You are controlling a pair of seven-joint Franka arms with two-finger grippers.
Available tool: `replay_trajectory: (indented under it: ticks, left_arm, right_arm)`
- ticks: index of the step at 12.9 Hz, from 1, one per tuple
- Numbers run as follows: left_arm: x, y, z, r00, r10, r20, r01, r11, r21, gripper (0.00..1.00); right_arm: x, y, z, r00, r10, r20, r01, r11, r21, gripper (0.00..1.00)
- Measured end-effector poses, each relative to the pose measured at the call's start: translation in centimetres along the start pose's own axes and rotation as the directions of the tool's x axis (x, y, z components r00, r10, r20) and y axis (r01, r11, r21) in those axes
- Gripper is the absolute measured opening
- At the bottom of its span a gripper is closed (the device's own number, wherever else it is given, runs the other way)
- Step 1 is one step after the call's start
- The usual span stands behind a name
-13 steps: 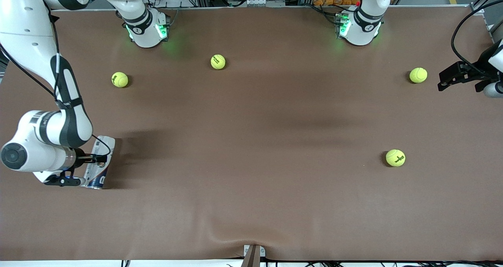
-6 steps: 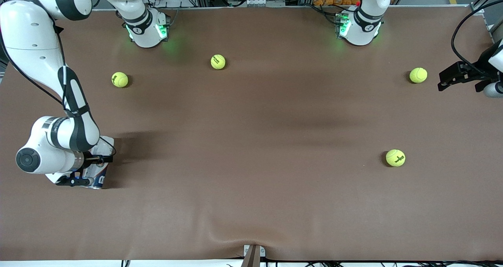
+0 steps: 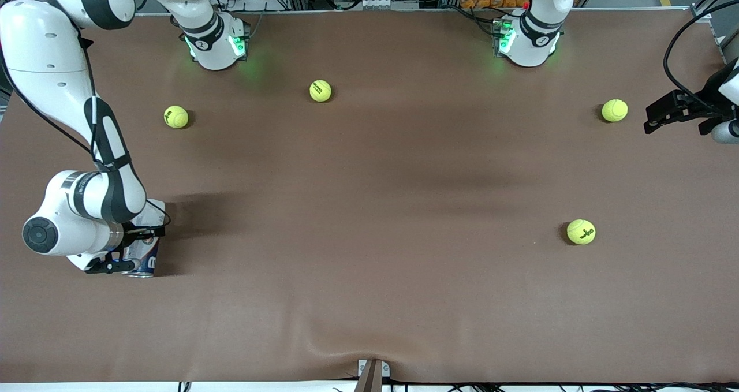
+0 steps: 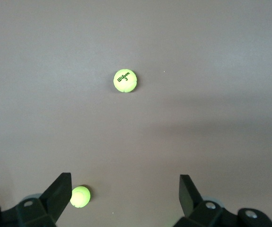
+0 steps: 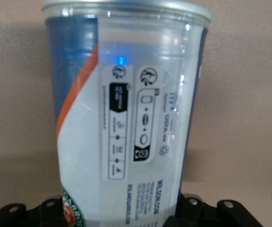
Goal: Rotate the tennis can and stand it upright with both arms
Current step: 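Close the right gripper around the middle of the tennis can, then carry the can with the right gripper toward the table centre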
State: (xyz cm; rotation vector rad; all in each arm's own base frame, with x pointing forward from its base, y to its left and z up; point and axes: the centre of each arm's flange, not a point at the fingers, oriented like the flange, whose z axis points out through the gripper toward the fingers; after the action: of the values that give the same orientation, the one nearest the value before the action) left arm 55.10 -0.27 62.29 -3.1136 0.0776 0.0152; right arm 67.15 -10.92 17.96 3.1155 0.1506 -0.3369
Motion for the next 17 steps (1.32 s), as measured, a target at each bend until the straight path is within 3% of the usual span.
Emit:
replay_trajectory:
  ticks: [3,6,10,13,14,17]
  left_arm:
    - [0.0,-0.1,0.0,1.000,-0.001,0.000,0.001,1.000,0.000,1.00]
    - [0.0,-0.1,0.0,1.000,-0.002,0.001,0.002,1.000,0.000,1.00]
    - [0.0,-0.1,0.1,1.000,-0.003,0.002,0.003,1.000,0.000,1.00]
    - [0.1,-0.2,0.4,1.000,-0.003,0.009,0.003,1.000,0.000,1.00]
    - [0.2,-0.2,0.6,1.000,-0.003,0.012,0.003,1.000,0.000,1.00]
    - [0.4,-0.2,0.9,1.000,-0.003,0.018,0.003,1.000,0.000,1.00]
  right_arm:
    - [1.4,-2.4,-2.3,0.988,-0.148,-0.053,0.149,0.989,0.006,0.71]
    - [2.6,-8.2,-6.3,0.923,-0.364,-0.127,0.368,0.930,0.008,0.72]
    - [2.9,-20.3,-8.5,0.762,-0.617,-0.199,0.635,0.771,0.041,0.72]
    - [1.4,-31.6,-8.6,0.624,-0.755,-0.202,0.775,0.631,0.032,0.76]
    - [0.5,-36.1,-8.4,0.570,-0.797,-0.200,0.815,0.579,0.011,0.76]
    - [-2.5,-47.7,-7.8,0.378,-0.905,-0.196,0.903,0.407,-0.138,0.76]
